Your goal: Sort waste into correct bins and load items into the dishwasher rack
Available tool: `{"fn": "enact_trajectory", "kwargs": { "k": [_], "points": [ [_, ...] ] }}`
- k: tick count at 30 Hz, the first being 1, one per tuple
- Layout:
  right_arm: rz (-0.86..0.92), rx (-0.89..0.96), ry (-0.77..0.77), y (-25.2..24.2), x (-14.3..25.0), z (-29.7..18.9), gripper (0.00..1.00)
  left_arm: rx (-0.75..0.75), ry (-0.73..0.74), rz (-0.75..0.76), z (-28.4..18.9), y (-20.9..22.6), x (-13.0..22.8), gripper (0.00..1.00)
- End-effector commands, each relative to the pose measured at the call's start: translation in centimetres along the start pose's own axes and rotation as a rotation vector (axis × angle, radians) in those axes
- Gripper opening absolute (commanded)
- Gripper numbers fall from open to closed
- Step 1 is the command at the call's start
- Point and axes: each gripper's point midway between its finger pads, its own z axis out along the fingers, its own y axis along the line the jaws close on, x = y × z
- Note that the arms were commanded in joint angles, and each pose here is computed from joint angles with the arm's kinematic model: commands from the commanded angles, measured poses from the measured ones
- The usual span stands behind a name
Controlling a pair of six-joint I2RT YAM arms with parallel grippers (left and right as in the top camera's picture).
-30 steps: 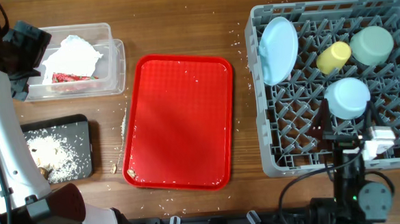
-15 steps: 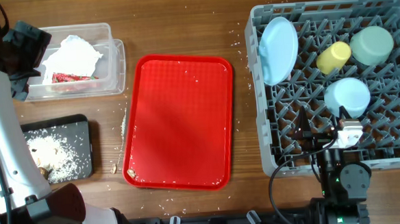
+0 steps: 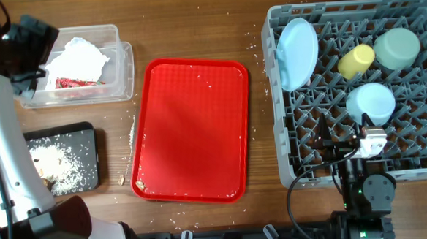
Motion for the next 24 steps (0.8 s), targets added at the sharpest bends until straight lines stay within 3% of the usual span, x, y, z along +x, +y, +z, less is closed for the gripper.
{"fn": "enact_trajectory", "kwargs": {
  "k": [1, 4, 9, 11, 17, 20, 24],
  "points": [
    [-0.011, -0.02, 0.004, 0.4, 0.1, 0.0, 1.0, 0.116, -0.048, 0.415, 0.9, -4.3, 0.3, 1.0],
    [-0.01, -0.02, 0.003, 0.4, 0.1, 0.0, 1.0, 0.169, -0.125, 0.561, 0.1, -6.1, -0.4, 1.0],
    [-0.011, -0.02, 0.004, 0.4, 0.1, 0.0, 1.0, 0.261, -0.265, 0.59, -7.4, -6.1, 0.1, 1.0],
    [-0.011, -0.02, 0.003, 0.4, 0.1, 0.0, 1.0, 0.288, -0.306, 0.594, -8.3, -4.4, 1.6, 1.0],
    [-0.011, -0.02, 0.004, 0.4, 0.1, 0.0, 1.0, 0.484, -0.506, 0.739, -0.1, 1.1, 10.8, 1.0],
    [-0.011, -0.02, 0.003, 0.4, 0.1, 0.0, 1.0, 0.588, -0.592, 0.76, 1.4, 4.6, 15.2, 1.0],
    [-0.011, -0.02, 0.004, 0.4, 0.1, 0.0, 1.0, 0.663, -0.688, 0.755, 1.6, 8.1, 18.0, 1.0]
  ]
}}
